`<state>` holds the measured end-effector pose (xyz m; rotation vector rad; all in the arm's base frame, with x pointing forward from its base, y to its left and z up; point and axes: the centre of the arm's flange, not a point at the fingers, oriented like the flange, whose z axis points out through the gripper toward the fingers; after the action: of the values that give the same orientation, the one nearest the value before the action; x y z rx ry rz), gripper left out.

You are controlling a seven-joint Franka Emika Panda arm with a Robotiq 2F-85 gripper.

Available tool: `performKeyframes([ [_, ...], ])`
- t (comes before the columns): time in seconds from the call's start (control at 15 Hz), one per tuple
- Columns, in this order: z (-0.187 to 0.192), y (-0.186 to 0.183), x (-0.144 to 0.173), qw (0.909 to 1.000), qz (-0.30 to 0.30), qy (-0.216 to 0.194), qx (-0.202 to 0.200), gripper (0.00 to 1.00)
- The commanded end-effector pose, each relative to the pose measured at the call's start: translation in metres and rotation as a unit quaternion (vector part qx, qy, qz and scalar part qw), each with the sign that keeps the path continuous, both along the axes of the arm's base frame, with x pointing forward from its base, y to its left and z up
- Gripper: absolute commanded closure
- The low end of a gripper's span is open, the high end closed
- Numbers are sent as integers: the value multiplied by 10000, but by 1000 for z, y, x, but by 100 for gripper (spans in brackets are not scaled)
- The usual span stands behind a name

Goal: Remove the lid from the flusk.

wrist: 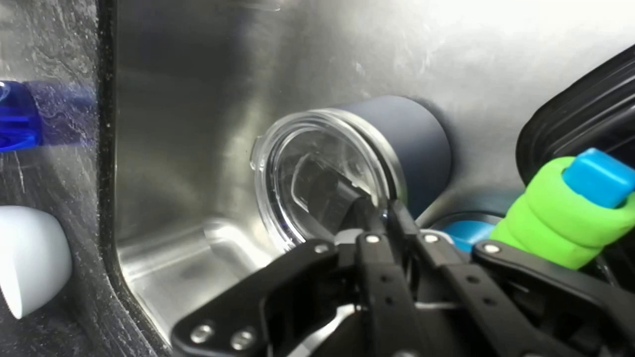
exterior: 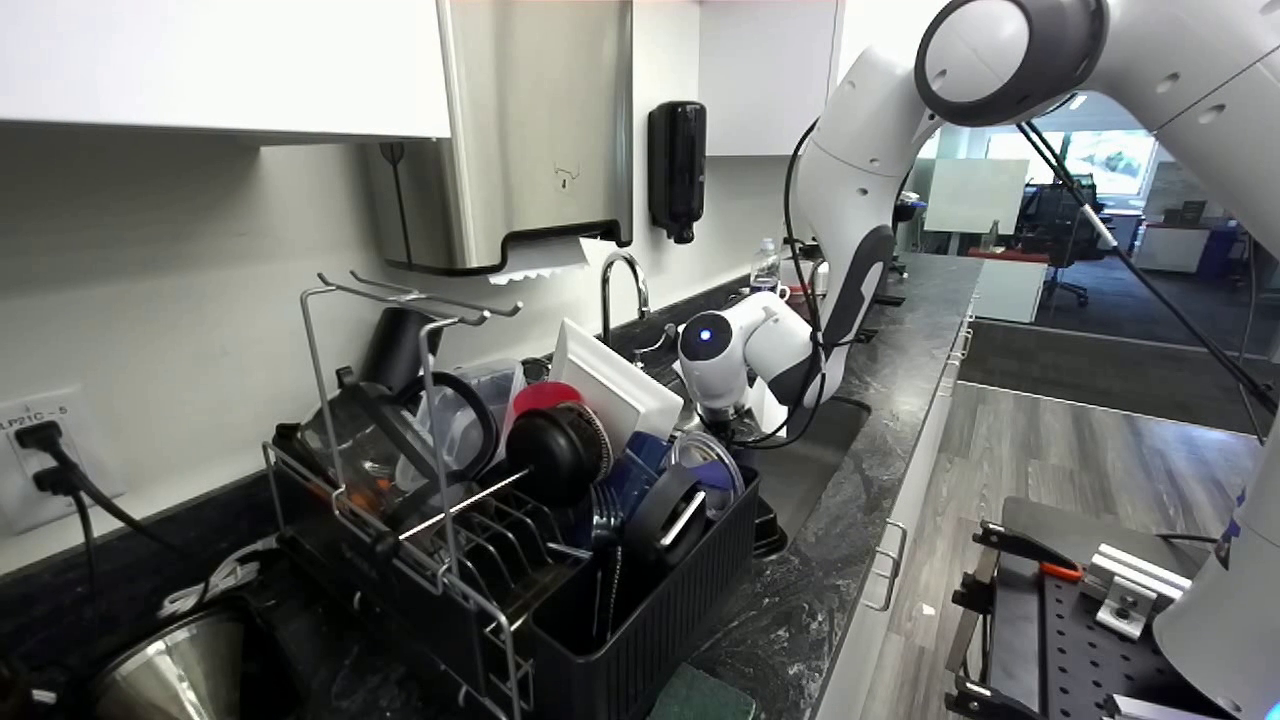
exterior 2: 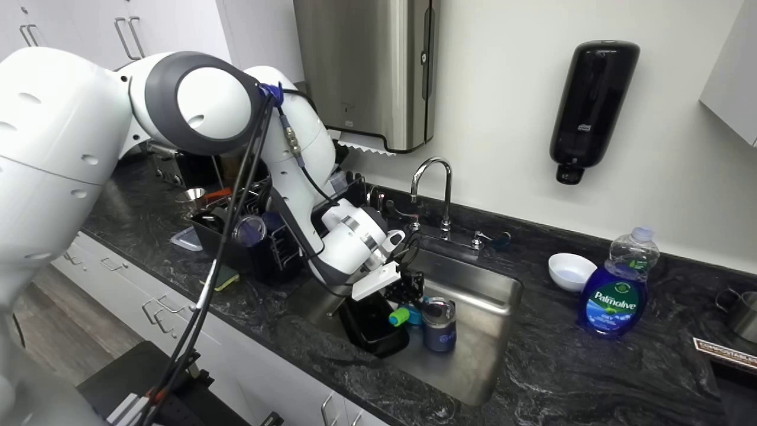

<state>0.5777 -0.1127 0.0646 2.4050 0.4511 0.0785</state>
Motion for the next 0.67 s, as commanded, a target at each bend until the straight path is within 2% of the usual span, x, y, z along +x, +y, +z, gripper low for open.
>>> performKeyframes([
  [0.0,4,-1,0,10000,54,60,17,98],
  [0.6,96,6,-7,9964,-108,426,720,98],
])
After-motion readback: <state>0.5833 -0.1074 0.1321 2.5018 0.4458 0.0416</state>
